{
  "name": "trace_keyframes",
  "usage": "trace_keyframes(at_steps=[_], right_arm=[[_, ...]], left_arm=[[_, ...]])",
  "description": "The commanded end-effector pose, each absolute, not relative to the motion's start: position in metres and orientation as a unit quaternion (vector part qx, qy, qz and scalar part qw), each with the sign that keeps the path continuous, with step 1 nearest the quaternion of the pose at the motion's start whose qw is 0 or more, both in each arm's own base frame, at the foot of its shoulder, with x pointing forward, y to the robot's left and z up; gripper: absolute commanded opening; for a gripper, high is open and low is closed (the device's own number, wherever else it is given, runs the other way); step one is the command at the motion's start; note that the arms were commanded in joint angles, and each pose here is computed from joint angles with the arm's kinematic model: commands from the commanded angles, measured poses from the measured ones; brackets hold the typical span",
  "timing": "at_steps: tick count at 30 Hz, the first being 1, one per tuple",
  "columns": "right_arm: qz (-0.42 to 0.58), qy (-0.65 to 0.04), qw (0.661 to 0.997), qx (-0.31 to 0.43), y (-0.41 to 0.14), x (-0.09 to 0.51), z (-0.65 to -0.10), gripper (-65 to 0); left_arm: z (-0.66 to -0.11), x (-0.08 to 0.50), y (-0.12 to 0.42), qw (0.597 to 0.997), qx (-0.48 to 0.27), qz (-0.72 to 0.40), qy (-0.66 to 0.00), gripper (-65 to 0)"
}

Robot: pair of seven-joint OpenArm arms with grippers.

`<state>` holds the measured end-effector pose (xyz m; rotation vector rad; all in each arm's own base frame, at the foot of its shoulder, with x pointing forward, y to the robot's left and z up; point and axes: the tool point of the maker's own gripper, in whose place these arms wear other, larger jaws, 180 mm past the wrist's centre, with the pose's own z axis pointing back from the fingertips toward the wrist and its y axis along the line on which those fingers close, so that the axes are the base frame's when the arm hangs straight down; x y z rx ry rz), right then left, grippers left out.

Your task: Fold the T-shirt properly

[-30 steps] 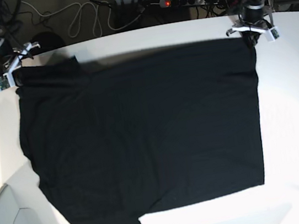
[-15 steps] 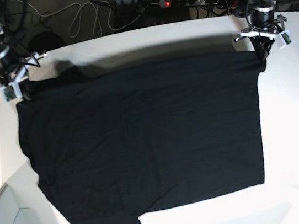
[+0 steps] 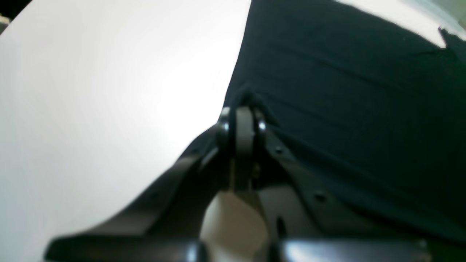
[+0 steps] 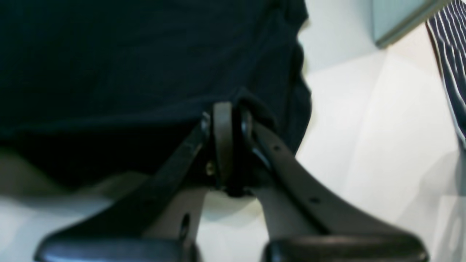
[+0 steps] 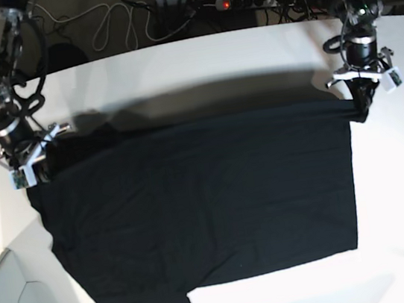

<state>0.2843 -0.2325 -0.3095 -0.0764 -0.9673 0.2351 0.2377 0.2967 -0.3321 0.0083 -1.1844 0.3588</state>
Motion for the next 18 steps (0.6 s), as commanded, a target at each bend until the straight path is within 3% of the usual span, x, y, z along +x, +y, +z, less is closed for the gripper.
trace_keyframes(at_steps=[1, 8, 18], right_arm=[[0.121, -0.482, 0.867, -0.043, -0.236, 0.294, -0.297, -64.8], [0.097, -0.501, 0.859, -0.035, -0.246, 0.332, -0.291, -64.8], [0.125, -0.507, 0.853, 0.012, -0.212, 0.388, -0.291, -64.8]], left_arm=[[-0.324, 0.243, 0.303, 0.805, 0.01, 0.167, -0.569, -65.0], [-0.339, 0.26, 0.318, 0.807, 0.013, 0.18, -0.562, -65.0], [-0.323, 0.288, 0.321, 0.8, 0.007, 0.174, -0.574, -65.0]])
